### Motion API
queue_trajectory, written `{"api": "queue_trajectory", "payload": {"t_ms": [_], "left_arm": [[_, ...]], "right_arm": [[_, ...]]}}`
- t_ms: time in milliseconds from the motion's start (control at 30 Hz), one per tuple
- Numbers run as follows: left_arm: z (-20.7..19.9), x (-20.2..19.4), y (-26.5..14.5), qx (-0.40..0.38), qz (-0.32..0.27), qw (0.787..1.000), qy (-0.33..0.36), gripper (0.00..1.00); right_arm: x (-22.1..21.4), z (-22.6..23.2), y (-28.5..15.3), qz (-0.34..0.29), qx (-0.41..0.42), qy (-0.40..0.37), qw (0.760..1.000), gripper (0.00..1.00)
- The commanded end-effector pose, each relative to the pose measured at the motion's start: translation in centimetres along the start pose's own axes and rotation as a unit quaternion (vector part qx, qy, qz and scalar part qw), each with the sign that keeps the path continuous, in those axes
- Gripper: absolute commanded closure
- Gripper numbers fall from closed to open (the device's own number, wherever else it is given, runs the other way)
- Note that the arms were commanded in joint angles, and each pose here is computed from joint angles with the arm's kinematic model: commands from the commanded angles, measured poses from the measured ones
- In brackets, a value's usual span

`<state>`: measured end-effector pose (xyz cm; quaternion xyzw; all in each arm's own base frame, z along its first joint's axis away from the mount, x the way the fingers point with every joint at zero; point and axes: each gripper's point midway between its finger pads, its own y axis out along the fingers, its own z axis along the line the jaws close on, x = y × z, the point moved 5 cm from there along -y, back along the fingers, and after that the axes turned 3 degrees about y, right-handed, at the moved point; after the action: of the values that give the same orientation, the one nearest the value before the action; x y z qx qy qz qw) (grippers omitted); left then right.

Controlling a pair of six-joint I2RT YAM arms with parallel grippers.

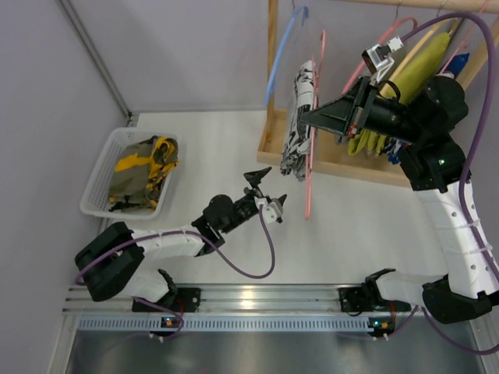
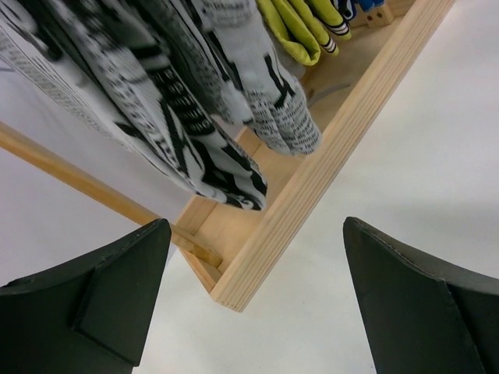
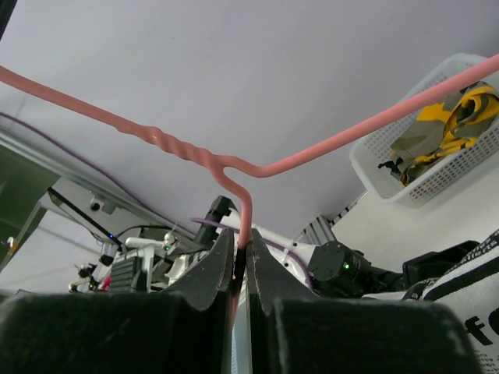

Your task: Remove the trousers from the hanger

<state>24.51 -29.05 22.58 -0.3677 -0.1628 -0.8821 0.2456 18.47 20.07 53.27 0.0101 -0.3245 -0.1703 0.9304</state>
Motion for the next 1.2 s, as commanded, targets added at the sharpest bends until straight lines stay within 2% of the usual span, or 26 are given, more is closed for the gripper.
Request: {"api": "queue_trajectory", "payload": {"t_ms": [0,200,567,700,967,1167], "left_arm": [[1.9,2.0,1.0,0.051,-0.056,0.997,0.027,0.02],[2.9,2.3,2.9,0.090,-0.068,0.993,0.023,0.01],[3.4,2.8,6.1,0.108,-0.091,0.990,-0.023,0.01],[3.2,3.5,6.7,0.105,-0.107,0.988,-0.021,0.01],[5.3,1.4,8.2,0.183,-0.051,0.982,-0.018,0.02],[6.8,0.9,7.6,0.200,-0.045,0.979,-0.009,0.13]], "right_arm": [[1.3,5.8,-1.6,-0.047,0.069,-0.123,0.989,1.00],[0.9,5.2,-1.7,-0.044,0.062,-0.110,0.991,1.00],[0.9,5.5,-1.8,-0.045,0.063,-0.111,0.991,1.00],[0.9,5.5,-1.8,-0.046,0.064,-0.109,0.991,1.00],[1.0,6.2,-2.2,-0.048,0.061,-0.117,0.990,1.00],[1.1,6.1,-2.4,-0.053,0.054,-0.119,0.990,1.00]]}}
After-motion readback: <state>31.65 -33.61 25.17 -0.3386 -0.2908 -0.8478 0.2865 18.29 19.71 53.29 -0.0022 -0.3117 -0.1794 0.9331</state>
